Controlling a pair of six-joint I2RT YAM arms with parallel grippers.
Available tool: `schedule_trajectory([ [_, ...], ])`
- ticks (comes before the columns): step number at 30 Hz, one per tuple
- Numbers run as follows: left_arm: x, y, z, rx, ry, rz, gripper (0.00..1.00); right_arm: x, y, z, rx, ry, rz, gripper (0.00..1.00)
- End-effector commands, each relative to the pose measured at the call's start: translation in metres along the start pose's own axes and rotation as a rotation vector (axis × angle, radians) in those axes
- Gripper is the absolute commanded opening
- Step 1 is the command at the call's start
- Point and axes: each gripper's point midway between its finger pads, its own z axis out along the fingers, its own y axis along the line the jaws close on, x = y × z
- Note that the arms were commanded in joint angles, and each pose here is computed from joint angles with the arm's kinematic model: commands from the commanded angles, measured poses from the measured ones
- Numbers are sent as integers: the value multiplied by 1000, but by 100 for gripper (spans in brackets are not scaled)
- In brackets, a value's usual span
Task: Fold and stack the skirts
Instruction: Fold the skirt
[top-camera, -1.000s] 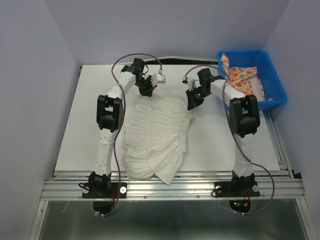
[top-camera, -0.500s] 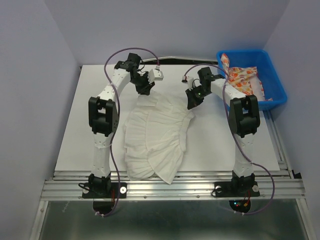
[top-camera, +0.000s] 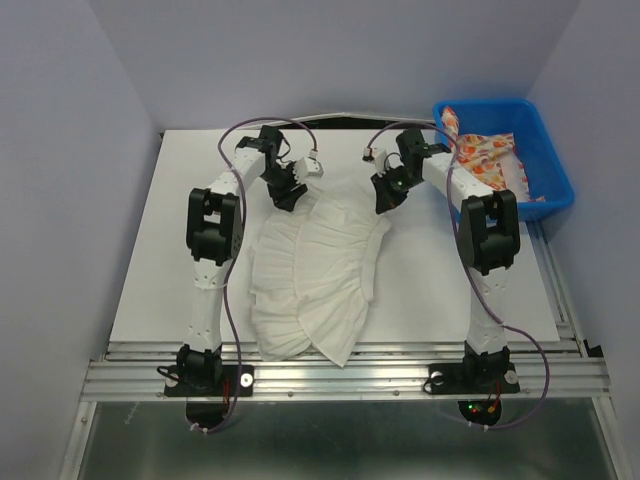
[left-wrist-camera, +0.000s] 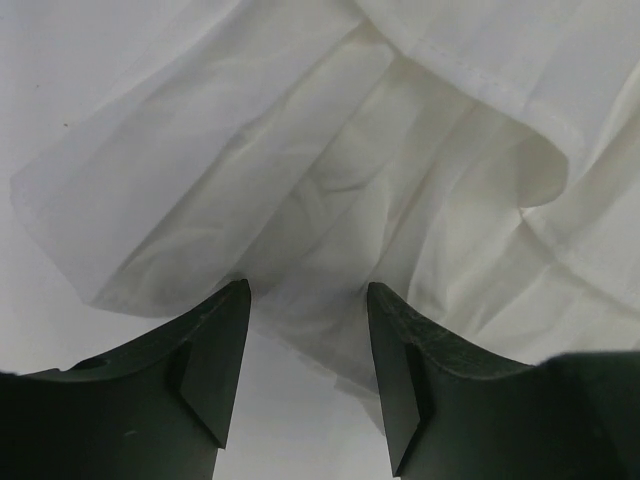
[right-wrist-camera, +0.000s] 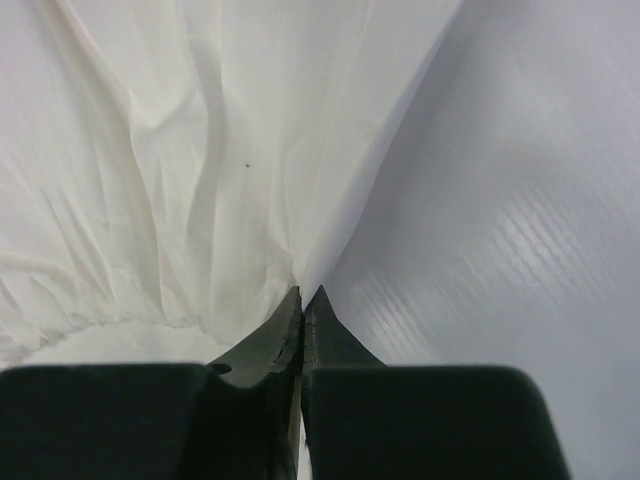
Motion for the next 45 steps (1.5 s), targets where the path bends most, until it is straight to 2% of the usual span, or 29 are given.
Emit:
schedule_trajectory([
  [1,-12,16,-7,-64,-35,19,60,-26,-15,-13,59,-50,-72,1],
  [5,-15,16,-2,-48,-43,5,40,-38,-30,-14,113,-59,-91,1],
  [6,-14,15,0,-39,-42,6,39,-41,-32,-15,119,-62,-97,7],
  [7,-14,9,-2,-14,-45,8,38,-48,-28,-19,101,-71,-100,19],
  [8,-15,8,-4,-9,-50,13,38,-51,-24,-21,82,-75,-96,25],
  [9,-16,2,-14,-2,-65,22,39,-54,0,-25,-31,-84,-25,61],
  [10,-15,0,-17,-2,-64,18,39,-57,0,-27,-28,-92,-30,61],
  [12,-16,-2,-22,-7,-72,23,39,-56,7,-33,-59,-96,40,67],
  [13,-17,-2,-25,-10,-78,24,40,-56,9,-35,-63,-97,52,74],
  [15,-18,-2,-34,-19,-84,25,42,-49,-3,-45,-58,-112,108,78],
  [20,-34,11,-59,-66,-130,42,51,-25,-33,-50,-27,-96,183,79],
  [27,-55,31,-76,-142,-173,77,61,-10,-26,-26,-116,-78,235,75],
  [35,-67,44,-69,-177,-213,116,76,16,-23,0,-177,-30,275,69],
  [39,-71,40,-55,-141,-230,125,77,28,-25,7,-169,-13,272,69],
  [42,-71,34,-38,-111,-221,132,78,33,-20,12,-177,2,262,64],
  [44,-65,30,-23,-89,-190,144,78,34,-21,13,-175,0,258,54],
  [45,-62,26,-17,-72,-172,149,77,31,-21,12,-176,-6,253,44],
])
